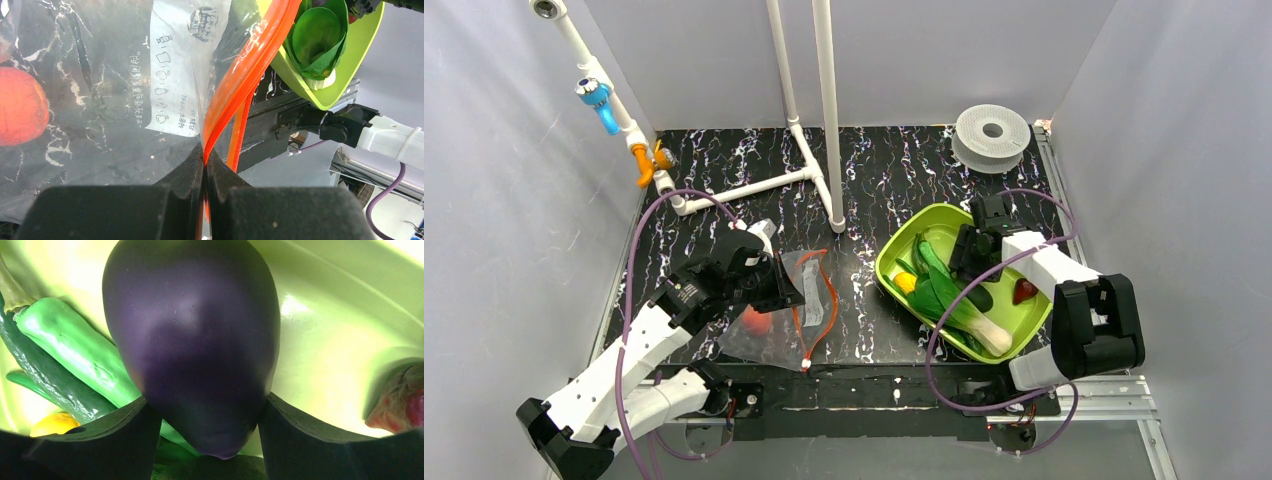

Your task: Place the food in the zip-top bag and seal the zipper

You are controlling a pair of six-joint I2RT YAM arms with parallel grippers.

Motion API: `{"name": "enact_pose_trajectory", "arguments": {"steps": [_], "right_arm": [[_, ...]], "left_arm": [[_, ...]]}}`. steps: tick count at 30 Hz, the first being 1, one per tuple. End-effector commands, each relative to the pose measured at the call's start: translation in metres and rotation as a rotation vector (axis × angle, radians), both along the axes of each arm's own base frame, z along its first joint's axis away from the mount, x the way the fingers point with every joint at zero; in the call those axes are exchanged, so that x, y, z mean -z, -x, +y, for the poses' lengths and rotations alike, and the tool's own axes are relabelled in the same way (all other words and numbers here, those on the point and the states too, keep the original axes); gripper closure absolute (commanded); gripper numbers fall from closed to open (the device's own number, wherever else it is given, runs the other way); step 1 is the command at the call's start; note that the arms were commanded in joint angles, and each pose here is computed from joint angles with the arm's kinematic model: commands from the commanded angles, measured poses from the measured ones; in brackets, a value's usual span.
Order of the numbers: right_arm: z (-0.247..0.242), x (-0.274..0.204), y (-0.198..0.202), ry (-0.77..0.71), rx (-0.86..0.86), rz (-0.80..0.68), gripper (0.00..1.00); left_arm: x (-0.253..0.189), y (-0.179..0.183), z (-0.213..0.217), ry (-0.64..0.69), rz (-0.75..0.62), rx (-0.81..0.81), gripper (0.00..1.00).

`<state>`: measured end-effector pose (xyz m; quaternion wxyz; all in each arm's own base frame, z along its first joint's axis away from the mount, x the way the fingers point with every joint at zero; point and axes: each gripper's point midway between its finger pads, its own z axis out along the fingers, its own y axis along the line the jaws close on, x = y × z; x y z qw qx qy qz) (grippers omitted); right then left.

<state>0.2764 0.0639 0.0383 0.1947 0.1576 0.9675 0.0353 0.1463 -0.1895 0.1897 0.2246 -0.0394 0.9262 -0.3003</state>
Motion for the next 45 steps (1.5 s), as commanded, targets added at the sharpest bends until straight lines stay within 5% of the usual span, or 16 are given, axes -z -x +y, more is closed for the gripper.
{"name": "enact_pose_trajectory", "arguments": {"steps": [1, 12, 21, 26, 32, 45], "right_arm": [[0.013, -0.022, -0.017, 0.042, -0.070, -0.098, 0.48], [0.024, -0.103, -0.023, 0.043, -0.118, -0.319, 0.76], [0.115, -0.181, 0.027, -0.309, -0.541, -0.435, 0.86], [0.172, -0.209, 0.091, -0.642, -0.770, -0.287, 0.87], [0.219, -0.230, 0.153, -0.814, -0.897, -0.141, 0.86], [0.278, -0.205, 0.199, -0.761, -1.006, 0.132, 0.85]], "left_arm": [[-0.004, 0.001, 0.002, 0.012, -0.004, -0.008, 1.00], [-0.003, 0.000, 0.003, -0.005, 0.003, -0.013, 1.00], [-0.002, -0.003, 0.005, -0.019, -0.008, -0.020, 1.00], [0.000, -0.004, 0.004, -0.021, -0.005, -0.019, 1.00], [-0.001, -0.005, 0.002, -0.014, -0.008, -0.016, 1.00], [-0.007, -0.002, -0.004, 0.025, -0.009, 0.011, 1.00]]}}
